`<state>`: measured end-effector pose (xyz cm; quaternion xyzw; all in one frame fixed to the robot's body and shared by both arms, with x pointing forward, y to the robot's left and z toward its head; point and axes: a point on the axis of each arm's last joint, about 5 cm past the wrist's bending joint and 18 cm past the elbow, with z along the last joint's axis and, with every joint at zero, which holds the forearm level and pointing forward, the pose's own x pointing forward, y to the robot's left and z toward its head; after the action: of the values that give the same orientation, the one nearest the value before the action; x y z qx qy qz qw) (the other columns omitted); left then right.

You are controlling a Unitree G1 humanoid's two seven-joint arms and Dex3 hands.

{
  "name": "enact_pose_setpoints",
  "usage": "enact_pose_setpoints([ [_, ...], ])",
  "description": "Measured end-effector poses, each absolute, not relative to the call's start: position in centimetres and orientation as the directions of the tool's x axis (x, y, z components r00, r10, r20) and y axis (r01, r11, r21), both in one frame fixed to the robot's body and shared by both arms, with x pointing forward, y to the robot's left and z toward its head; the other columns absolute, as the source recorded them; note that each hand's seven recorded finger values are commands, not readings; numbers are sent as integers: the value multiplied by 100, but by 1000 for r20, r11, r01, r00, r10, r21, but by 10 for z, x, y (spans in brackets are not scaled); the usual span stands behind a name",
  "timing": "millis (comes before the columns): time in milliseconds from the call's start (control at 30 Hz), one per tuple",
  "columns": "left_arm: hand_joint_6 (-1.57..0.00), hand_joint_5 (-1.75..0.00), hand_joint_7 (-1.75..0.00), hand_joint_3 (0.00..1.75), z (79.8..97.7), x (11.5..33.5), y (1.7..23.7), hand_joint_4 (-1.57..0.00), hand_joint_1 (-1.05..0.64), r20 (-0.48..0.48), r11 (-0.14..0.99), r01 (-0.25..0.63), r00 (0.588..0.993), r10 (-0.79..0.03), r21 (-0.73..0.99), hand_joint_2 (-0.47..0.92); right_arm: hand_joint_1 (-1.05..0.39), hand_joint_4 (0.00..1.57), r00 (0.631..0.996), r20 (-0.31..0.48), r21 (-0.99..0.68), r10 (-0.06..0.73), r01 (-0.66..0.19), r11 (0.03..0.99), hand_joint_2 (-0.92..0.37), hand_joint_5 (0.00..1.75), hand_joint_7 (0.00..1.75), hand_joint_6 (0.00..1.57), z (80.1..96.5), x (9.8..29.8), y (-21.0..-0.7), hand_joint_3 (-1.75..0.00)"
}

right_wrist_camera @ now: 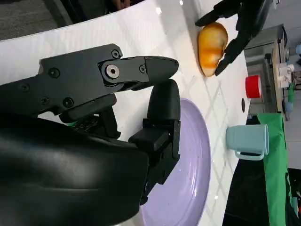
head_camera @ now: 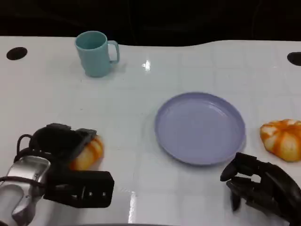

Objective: Grasp the bread from the table and place it into the plate.

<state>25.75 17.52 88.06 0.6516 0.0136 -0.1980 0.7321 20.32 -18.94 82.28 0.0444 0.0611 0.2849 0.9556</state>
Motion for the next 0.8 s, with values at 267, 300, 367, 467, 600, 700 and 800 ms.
enact_pose_setpoints([
  [267,-59,-174,-173,126,872,254,176,-77,-20,-142,191,210,938,-316,959,54,-49,65,829,-89,117,551,-541,833,-92,175,139,65,823,203,-189,-28],
  [300,-58,-175,-174,128,872,254,176,-77,-20,-140,195,209,937,-320,958,54,-49,65,829,-90,117,552,-541,833,-92,175,139,65,823,203,-189,-28],
  [367,-58,-175,-174,129,872,253,176,-77,-20,-128,201,201,936,-329,959,53,-49,65,829,-90,117,551,-541,833,-92,175,139,65,823,203,-189,-28],
  [467,-55,-175,-175,136,872,251,175,-73,-18,-107,205,185,935,-339,961,47,-50,66,829,-90,117,551,-541,833,-92,175,139,66,823,203,-189,-27],
  [600,-56,-175,-169,143,880,252,171,-75,-18,-61,208,143,931,-360,968,44,-49,66,830,-89,115,551,-541,833,-92,175,139,66,823,204,-189,-27],
  [700,-54,-175,-172,134,885,253,168,-74,-20,-37,217,124,929,-368,968,46,-51,66,830,-88,114,550,-540,834,-92,175,139,66,823,204,-189,-27],
  [800,-50,-175,-174,113,889,255,166,-71,-23,-19,220,110,926,-378,969,54,-51,66,832,-85,107,549,-540,835,-92,175,138,66,823,203,-189,-27],
])
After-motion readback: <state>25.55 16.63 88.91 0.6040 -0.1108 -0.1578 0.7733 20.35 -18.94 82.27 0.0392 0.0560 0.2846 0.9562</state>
